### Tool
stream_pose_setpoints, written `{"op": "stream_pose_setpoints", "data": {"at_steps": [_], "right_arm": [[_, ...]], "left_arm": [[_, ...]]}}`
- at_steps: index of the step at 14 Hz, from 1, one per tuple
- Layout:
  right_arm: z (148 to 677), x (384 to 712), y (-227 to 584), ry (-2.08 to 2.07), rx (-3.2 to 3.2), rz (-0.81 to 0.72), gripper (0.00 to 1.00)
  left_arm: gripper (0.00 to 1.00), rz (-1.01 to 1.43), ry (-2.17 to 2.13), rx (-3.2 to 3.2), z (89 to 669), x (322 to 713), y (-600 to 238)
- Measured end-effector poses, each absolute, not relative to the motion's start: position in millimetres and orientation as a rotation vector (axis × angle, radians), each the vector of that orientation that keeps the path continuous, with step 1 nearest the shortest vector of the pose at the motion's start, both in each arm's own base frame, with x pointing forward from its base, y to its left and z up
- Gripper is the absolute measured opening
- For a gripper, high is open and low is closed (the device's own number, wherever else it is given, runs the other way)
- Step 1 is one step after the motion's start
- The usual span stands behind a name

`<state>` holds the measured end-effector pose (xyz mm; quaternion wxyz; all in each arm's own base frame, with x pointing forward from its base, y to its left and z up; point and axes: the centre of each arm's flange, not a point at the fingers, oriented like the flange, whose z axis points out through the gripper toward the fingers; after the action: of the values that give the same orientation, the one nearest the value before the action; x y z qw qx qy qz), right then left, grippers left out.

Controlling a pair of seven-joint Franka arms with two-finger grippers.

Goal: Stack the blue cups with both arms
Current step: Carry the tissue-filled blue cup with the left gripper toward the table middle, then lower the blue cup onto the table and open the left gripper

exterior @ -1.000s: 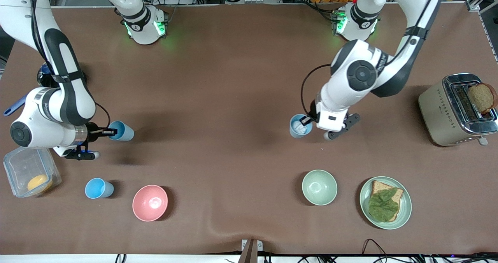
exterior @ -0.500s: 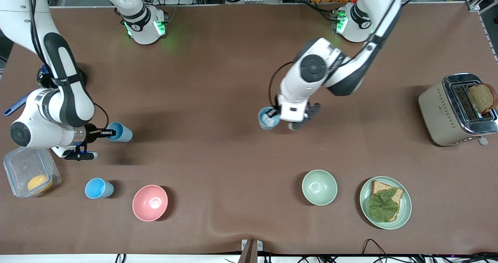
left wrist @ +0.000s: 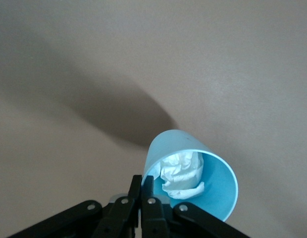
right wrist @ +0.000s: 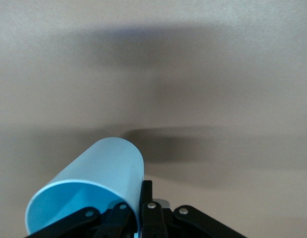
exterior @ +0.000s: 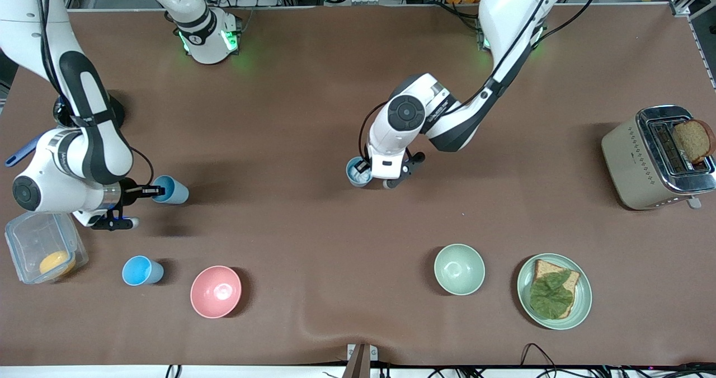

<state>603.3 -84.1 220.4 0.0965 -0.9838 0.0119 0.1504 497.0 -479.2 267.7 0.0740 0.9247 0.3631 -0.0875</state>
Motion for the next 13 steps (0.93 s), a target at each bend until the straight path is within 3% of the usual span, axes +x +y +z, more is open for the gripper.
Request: {"op": "stream_pose_setpoints", "data": {"at_steps": [2, 7, 11, 13], "right_arm": [[219, 602, -81, 0.071, -2.874, 0.447, 0.04], [214, 596, -66, 0.202, -2.69, 0.493, 0.04], [214, 592, -48, 0.32, -2.5, 0.535, 0.04], [217, 593, -29, 0.418, -2.402, 0.572, 0.04]], "left_arm": [[0.07, -0.268, 1.092, 2.769, 259, 497, -481], [0.59, -0.17, 1.044, 2.788, 264, 501, -485], [0.97, -0.068, 1.038, 2.735, 315, 519, -481], [1.0, -0.011, 1.055, 2.721, 354, 527, -467]]}}
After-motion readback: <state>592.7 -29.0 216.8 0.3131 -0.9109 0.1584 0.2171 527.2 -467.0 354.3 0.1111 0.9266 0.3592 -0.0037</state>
